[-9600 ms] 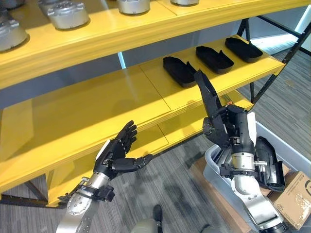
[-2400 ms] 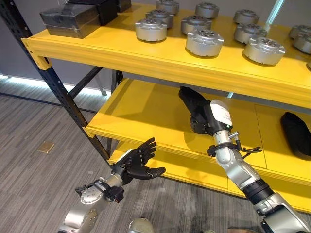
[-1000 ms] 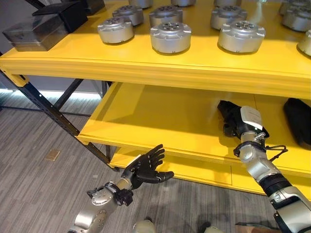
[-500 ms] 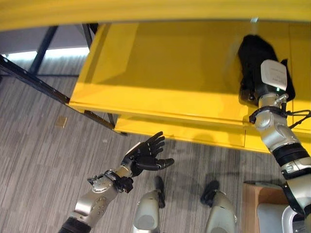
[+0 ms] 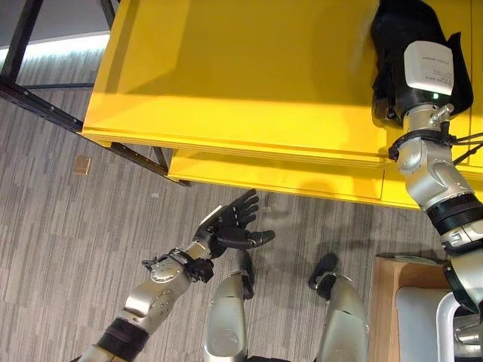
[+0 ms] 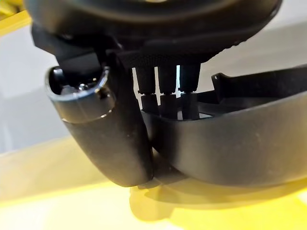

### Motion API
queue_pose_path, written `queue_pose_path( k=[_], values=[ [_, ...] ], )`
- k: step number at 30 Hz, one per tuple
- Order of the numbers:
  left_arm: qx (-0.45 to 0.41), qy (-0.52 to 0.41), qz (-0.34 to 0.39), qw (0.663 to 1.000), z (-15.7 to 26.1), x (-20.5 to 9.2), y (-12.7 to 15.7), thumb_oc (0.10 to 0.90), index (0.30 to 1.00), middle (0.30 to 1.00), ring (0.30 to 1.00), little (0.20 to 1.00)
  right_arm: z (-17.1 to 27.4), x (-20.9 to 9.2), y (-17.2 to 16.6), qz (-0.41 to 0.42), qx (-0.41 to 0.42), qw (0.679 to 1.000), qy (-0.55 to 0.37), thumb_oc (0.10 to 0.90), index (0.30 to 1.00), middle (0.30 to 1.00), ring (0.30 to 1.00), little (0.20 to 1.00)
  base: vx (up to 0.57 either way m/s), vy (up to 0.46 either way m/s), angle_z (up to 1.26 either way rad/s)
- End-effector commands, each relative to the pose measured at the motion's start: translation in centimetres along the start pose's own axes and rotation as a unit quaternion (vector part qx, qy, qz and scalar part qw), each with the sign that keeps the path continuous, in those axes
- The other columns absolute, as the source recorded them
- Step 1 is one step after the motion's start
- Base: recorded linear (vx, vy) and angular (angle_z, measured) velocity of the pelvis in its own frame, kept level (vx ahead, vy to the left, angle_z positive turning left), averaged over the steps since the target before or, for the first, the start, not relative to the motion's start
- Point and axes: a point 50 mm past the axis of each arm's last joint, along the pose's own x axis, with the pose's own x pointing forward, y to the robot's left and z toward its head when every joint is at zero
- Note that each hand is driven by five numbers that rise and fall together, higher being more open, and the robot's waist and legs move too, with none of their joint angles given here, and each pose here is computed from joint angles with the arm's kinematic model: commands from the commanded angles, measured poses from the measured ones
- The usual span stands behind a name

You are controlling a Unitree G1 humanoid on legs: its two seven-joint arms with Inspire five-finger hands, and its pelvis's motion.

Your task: Move parts from the plastic box to the shelf.

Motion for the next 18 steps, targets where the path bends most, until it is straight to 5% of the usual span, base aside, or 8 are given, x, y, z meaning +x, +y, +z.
queue_pose_path(
  k=[1,18],
  values=[
    [0.000,-0.116,-0.045,0.992,4.4,0.6,-2.4,0.900,1.000,1.000,1.000,1.000,4.1,2.2,-2.9,-0.050,0.062,0.996,-0.029,0.400,0.300,0.300,0.300,0.300,-0.03,-0.002,-0.04],
    [0.007,-0.127,-0.059,0.990,5.4,1.3,-4.0,0.900,1.000,1.000,1.000,1.000,6.1,4.1,-5.8,-0.106,0.243,0.964,-0.017,0.400,0.300,0.300,0.300,0.300,0.01,0.010,0.00]
  ],
)
